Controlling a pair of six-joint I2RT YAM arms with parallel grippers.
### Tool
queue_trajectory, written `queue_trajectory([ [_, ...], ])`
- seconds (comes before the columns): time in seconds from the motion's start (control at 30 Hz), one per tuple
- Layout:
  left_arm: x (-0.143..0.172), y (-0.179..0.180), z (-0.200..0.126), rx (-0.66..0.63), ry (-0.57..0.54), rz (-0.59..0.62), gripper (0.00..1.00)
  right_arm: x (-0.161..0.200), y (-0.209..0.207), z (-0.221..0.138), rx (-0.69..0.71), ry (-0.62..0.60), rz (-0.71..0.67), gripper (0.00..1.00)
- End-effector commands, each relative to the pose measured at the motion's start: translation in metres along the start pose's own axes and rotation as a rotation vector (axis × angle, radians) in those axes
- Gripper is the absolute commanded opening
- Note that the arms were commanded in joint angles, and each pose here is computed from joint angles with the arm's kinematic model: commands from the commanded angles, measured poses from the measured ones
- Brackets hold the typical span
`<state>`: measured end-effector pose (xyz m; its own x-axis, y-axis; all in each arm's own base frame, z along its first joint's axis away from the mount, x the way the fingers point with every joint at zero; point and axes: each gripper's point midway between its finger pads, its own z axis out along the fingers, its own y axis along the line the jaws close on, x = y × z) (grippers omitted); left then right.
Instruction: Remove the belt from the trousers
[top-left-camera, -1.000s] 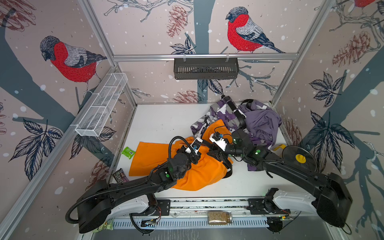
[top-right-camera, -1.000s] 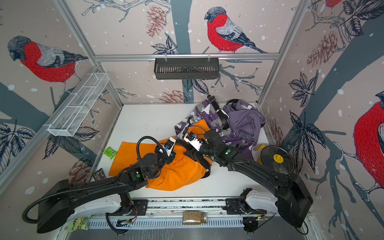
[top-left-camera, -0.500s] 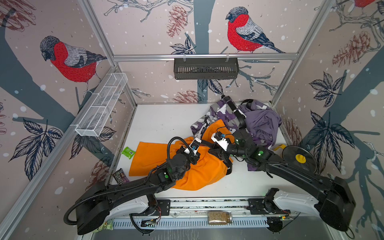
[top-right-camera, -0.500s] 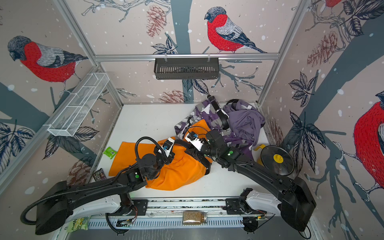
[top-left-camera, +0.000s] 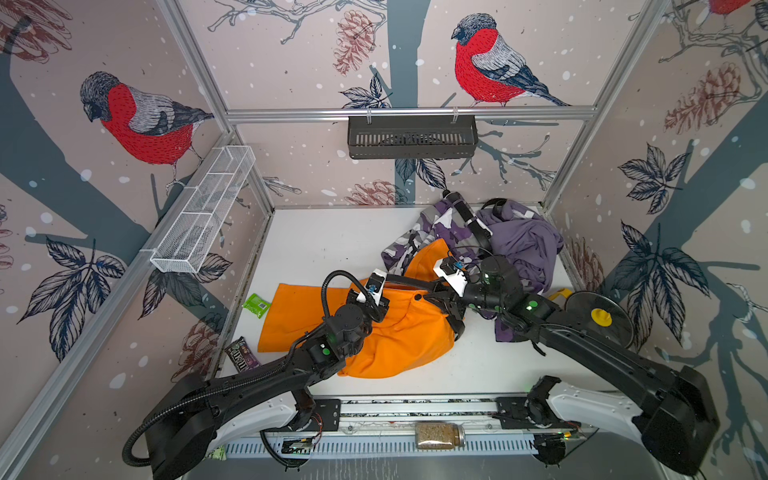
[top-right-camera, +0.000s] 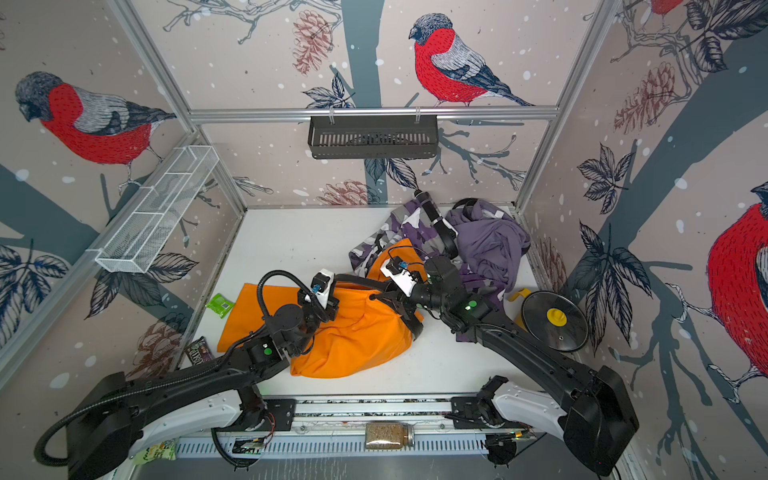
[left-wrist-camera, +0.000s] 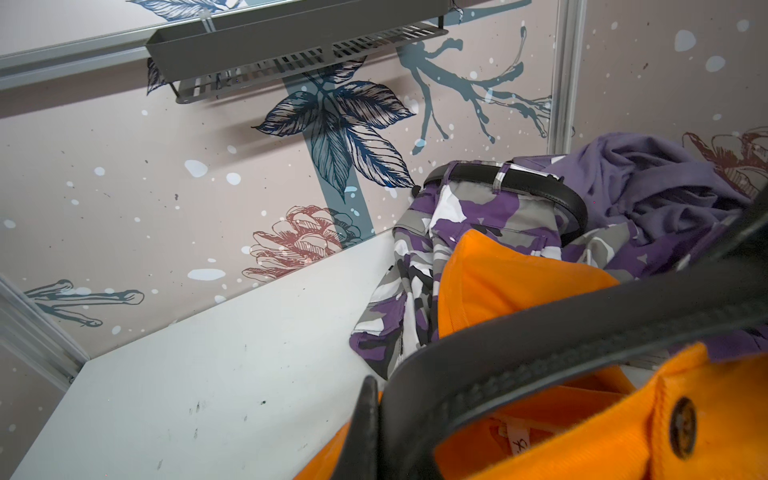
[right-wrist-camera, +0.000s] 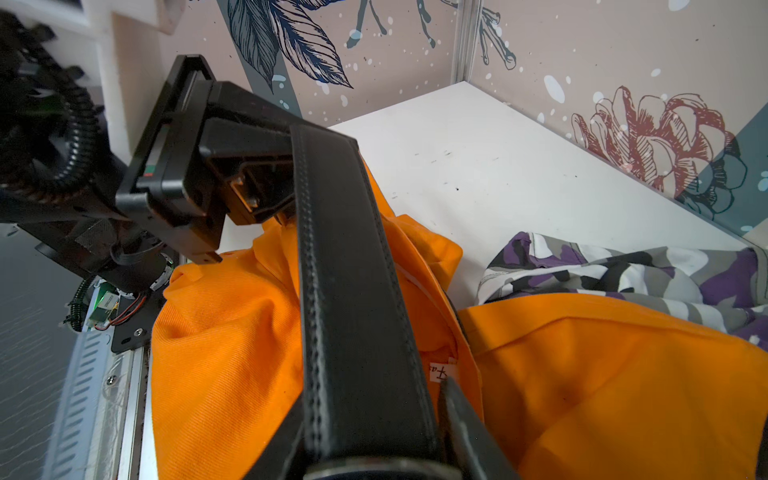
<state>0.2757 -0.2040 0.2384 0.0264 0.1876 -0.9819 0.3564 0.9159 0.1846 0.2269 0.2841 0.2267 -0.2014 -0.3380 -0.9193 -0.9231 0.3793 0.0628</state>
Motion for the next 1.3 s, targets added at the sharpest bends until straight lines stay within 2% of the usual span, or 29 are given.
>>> queue_trajectory([
  [0.0,-0.009,0.064,-0.004,-0.288,-0.014,-0.14,0.0,0.025,-0.01,-0.002,0.055,0.097,0.049,0.0],
  [0.3,0.009,0.144,-0.01,-0.483,-0.01,-0.435,0.0,0.038,-0.005,0.004,0.016,0.145,0.071,0.0],
  [0.5,0.02,0.17,-0.016,-0.522,-0.045,-0.608,0.0,0.053,-0.002,0.012,-0.01,0.198,0.097,0.0],
  [0.73,0.027,0.198,-0.035,-0.634,-0.091,-0.708,0.0,0.066,-0.004,0.014,0.009,0.247,0.115,0.0],
  [0.83,0.03,0.217,-0.053,-0.723,-0.117,-0.715,0.0,0.07,-0.011,0.011,0.035,0.263,0.129,0.0],
  [1.03,0.037,0.234,-0.069,-0.797,-0.109,-0.731,0.0,0.075,-0.017,0.008,0.064,0.281,0.152,0.0],
  [1.17,0.046,0.23,-0.064,-0.774,-0.077,-0.745,0.0,0.075,-0.02,0.009,0.068,0.286,0.159,0.0],
  [1.27,0.023,0.19,-0.026,-0.458,-0.045,-0.66,0.0,0.057,-0.017,0.011,0.049,0.253,0.127,0.0],
])
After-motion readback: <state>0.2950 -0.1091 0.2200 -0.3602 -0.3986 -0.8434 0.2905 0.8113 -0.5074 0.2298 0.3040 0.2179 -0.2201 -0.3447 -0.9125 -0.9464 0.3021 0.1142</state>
